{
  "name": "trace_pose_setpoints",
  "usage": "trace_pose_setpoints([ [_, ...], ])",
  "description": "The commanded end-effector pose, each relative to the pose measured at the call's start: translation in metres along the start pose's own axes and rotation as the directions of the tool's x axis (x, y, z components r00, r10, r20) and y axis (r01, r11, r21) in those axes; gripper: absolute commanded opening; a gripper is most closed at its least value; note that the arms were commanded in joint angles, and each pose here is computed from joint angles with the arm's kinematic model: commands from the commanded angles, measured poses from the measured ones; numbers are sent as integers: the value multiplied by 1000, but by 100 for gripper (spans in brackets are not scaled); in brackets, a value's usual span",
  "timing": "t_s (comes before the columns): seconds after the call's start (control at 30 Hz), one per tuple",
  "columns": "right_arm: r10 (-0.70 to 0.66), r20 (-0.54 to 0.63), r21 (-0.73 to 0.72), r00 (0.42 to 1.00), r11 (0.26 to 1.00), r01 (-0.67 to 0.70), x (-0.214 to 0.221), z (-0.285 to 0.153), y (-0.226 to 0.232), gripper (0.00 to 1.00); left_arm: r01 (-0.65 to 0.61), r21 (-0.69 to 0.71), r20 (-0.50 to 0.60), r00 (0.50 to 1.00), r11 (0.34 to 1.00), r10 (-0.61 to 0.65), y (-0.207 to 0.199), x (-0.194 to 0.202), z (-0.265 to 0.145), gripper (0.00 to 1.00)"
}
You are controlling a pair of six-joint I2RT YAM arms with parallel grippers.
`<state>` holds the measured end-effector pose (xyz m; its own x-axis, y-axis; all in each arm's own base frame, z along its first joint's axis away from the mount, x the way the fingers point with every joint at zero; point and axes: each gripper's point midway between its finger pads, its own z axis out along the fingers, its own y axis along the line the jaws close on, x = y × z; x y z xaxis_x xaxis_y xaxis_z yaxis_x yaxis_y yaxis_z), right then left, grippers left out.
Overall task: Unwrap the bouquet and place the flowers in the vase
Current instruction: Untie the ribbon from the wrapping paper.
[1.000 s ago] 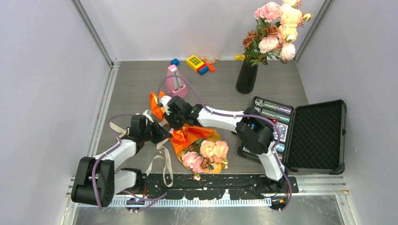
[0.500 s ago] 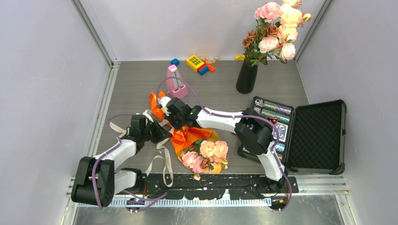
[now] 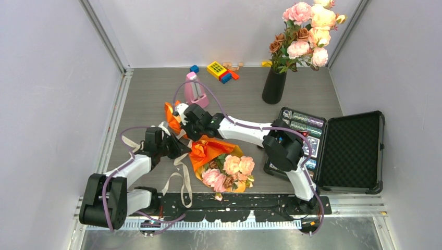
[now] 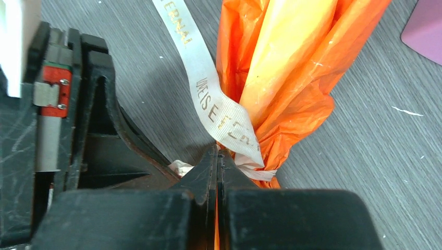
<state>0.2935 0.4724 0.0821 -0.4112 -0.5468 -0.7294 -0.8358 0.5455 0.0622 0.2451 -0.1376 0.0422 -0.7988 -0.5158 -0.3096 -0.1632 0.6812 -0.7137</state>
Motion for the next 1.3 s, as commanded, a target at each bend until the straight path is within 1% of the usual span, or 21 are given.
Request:
trace_pose_setpoints([
  [0.0, 46, 157, -64, 986, 997, -36, -67, -41, 15, 0, -11, 7, -11, 1000, 1000, 11, -5, -4, 0, 0],
  [0.17, 61, 144, -49, 988, 997, -55, -67, -41, 12, 0, -6, 20, -14, 1000, 1000, 6, -6, -2, 1, 0],
  [0.3, 129, 107, -41, 986, 991, -125, -65, -39, 7, 0, -21, 45, 1, 1000, 999, 21, -13, -6, -2, 0],
  [0.33, 150, 105, -38, 983, 988, -147, -64, -39, 6, 0, -24, 52, 8, 1000, 998, 24, -16, -8, -3, 5],
  [0.43, 192, 109, -20, 975, 981, -191, -66, -41, 1, 0, -38, 80, 36, 999, 996, 35, -26, -14, -7, 23],
  [0.5, 221, 110, -7, 969, 975, -221, -65, -41, -2, 0, -44, 91, 58, 998, 995, 39, -30, -18, -11, 32],
  [0.6, 258, 108, 3, 960, 966, -259, -64, -40, -5, 0, -45, 88, 92, 995, 995, 37, -33, -24, -13, 41],
  [0.73, 278, 102, -1, 955, 960, -280, -62, -39, -5, 0, -42, 84, 113, 993, 996, 33, -31, -29, -10, 45],
  [0.87, 287, 96, -6, 953, 958, -288, -61, -37, -4, 0, -24, 83, 87, 996, 996, 17, -27, -27, -1, 46],
  [0.97, 293, 96, -7, 951, 956, -294, -61, -36, -4, 0, -10, 108, 76, 997, 994, 2, -30, -27, 4, 48],
  [1.07, 301, 93, -6, 949, 953, -302, -60, -35, -4, 0, -3, 124, 73, 997, 992, -6, -32, -29, 8, 48],
  [1.13, 307, 98, -11, 947, 951, -308, -61, -36, -3, 0, -2, 134, 73, 997, 991, -8, -33, -29, 9, 40],
  [1.27, 314, 119, -25, 942, 949, -314, -66, -38, -1, 0, 1, 142, 66, 998, 990, -11, -32, -27, 11, 14],
])
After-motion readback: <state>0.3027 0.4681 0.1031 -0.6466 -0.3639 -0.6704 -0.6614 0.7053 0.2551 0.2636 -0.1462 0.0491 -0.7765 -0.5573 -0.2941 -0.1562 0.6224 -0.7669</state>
